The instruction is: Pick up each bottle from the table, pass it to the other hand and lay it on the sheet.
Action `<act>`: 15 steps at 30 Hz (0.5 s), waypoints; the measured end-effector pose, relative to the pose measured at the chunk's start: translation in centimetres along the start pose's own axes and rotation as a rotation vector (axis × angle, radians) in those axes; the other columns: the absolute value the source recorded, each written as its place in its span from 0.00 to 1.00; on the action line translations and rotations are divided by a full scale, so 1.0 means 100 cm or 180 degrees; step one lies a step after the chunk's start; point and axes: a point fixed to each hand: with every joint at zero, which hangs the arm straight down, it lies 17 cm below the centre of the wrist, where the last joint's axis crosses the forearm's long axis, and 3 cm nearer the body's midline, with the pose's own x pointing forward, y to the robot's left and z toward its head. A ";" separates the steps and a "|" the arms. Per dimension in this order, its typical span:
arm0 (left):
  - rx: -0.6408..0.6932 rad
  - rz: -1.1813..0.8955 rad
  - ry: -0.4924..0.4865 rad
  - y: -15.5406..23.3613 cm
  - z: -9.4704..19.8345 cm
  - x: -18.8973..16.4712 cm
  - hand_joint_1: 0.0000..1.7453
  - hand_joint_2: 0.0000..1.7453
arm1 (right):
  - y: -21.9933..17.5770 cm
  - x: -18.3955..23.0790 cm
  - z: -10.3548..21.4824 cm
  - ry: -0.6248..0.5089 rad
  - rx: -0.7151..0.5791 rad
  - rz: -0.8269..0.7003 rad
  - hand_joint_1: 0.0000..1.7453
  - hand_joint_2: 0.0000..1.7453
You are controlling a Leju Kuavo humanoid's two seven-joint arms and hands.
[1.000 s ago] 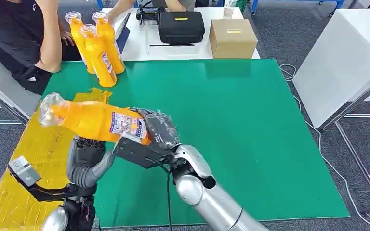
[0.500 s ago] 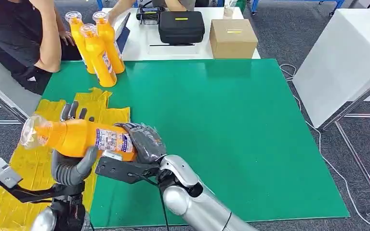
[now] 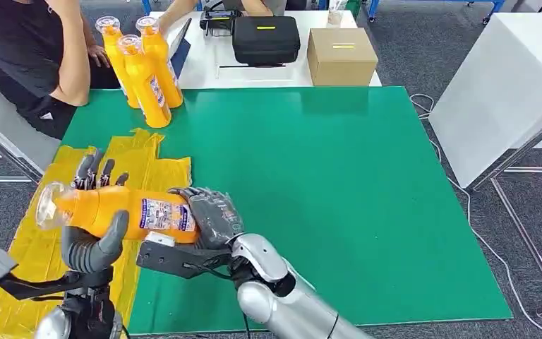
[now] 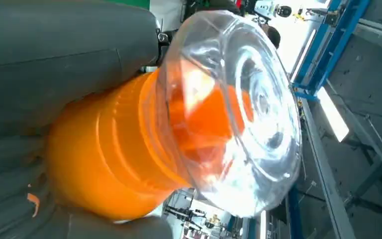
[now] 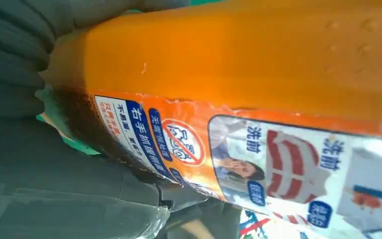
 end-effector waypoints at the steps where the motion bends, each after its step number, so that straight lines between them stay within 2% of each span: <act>1: -0.0009 0.0003 0.0004 0.000 0.000 0.000 1.00 1.00 | -0.001 0.000 0.000 0.0001 -0.0007 0.0019 1.00 1.00; 15: -0.0084 0.0108 0.0043 -0.006 -0.007 0.002 1.00 1.00 | -0.018 0.004 -0.007 -0.0005 -0.0082 0.0117 1.00 1.00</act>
